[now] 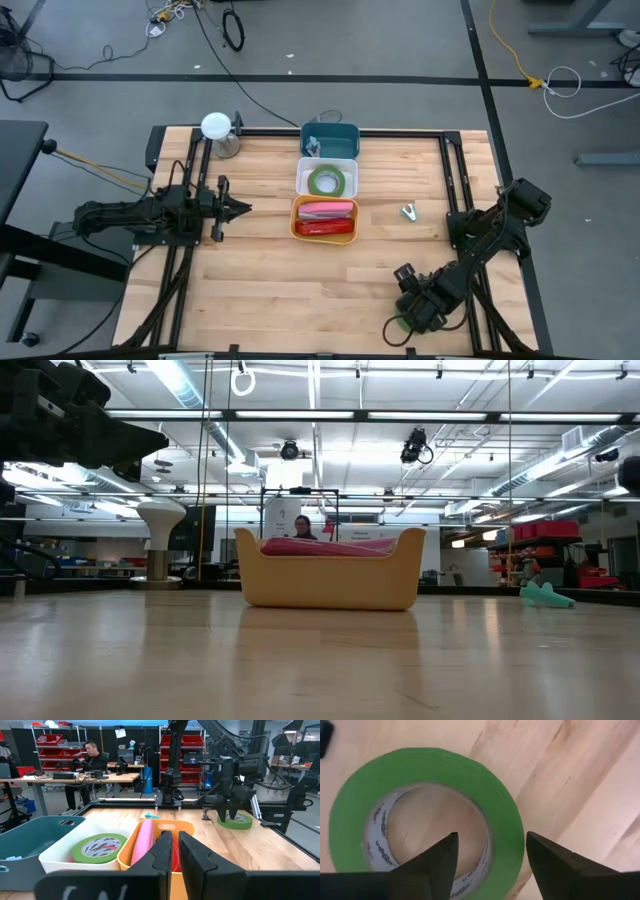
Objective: Pick and place Stapler, Stapler remover, tape
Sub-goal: Put the green tape into the white bin
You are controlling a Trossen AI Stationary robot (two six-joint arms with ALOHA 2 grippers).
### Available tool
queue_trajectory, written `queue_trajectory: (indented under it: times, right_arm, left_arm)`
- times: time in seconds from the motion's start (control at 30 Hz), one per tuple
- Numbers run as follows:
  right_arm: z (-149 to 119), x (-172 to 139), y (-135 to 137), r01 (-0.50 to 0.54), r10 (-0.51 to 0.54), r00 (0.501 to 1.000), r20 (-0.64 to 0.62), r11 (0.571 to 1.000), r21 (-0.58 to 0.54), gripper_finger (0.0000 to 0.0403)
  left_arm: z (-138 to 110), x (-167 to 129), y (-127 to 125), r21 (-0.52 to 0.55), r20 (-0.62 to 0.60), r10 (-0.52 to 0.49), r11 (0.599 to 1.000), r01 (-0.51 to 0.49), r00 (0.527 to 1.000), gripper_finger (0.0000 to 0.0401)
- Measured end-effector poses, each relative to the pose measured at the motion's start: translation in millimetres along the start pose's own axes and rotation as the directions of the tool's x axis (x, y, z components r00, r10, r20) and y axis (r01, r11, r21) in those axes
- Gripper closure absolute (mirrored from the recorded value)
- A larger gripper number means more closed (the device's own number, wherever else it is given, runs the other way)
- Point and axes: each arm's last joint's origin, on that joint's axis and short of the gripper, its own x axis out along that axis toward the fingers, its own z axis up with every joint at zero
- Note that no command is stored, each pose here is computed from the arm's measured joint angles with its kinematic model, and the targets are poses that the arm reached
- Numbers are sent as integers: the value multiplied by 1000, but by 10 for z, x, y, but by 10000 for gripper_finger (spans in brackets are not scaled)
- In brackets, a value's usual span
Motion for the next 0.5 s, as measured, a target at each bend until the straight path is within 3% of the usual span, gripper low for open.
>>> queue_trajectory:
  times: [0.27,0.5]
  right_arm:
    - [-80,89,-28,30,-30,1000,-5,999,30,188]
    - [-139,151,-95,39,-37,999,-31,996,86,234]
  left_arm:
    - [1,0,0,0,0,0,1000,0,1000,364]
    - [1,0,0,0,0,0,1000,0,1000,364]
